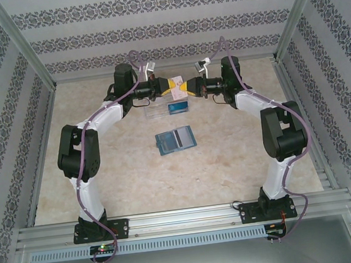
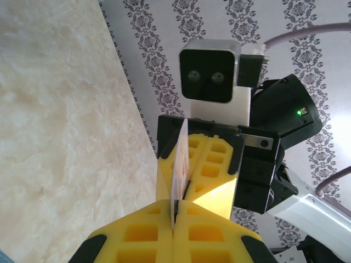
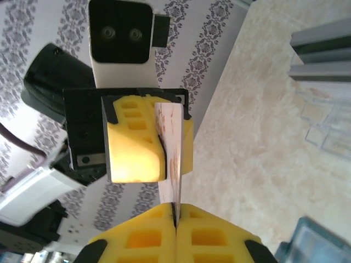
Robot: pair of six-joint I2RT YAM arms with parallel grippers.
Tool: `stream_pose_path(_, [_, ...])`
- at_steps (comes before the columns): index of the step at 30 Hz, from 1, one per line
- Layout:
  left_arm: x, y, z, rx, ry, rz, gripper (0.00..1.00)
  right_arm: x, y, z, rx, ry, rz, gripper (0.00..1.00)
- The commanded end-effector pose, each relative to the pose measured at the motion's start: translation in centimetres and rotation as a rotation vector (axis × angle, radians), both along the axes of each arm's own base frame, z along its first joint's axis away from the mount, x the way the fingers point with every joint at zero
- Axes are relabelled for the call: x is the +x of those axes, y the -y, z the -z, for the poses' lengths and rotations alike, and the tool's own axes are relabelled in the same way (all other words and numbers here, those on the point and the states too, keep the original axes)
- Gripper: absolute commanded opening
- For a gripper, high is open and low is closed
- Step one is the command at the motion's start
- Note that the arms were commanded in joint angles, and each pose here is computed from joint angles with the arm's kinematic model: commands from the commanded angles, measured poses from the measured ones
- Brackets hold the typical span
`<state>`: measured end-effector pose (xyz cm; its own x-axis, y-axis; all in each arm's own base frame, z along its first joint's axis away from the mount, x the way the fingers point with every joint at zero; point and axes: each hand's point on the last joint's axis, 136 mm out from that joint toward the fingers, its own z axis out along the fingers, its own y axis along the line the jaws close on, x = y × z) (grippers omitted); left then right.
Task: Put the credit cards into the card holder
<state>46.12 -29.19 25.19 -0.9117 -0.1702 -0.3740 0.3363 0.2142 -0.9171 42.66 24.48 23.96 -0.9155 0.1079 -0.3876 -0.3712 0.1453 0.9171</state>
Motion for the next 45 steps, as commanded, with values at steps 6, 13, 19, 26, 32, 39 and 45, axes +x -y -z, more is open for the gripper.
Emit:
stream_pose_path(6, [-0.9,-2.5,2.3,0.160,-0.014,-0.086,0.30,-2.3,1.0,2.5,-0.123,0.006,-0.014,0.00])
stream_pose_path(13, [-6.1,-7.5,11.7,0.524,-0.170,-0.159,0.31,-7.5,0.2,11.7,-0.326,-0.129,-0.029,0.00])
stream_pose_path(19, [-10.2,-9.6,17.4,0.616,-0.302,-0.185,0.33,-9.9,-1.8,16.0,-0.393,-0.155,-0.064,0.00])
stream_pose_path(26, [-10.9,-9.9,21.3,0.643,-0.370,-0.188,0.34,-9.4,-1.3,17.8,-0.445,-0.167,-0.047,0.00])
stream_pose_path(32, [-10.6,-9.5,22.2,0.661,-0.369,-0.167,0.34,-9.3,-1.4,18.5,-0.447,-0.183,-0.049,0.00])
stream_pose_path(39, [-10.6,-9.2,23.0,0.680,-0.378,-0.139,0.33,-9.0,-2.3,19.6,-0.459,-0.216,-0.054,0.00])
stream_pose_path(45, [-10.8,-8.7,23.6,0.699,-0.378,-0.124,0.33,-8.7,-2.5,19.3,-0.454,-0.225,-0.059,0.00])
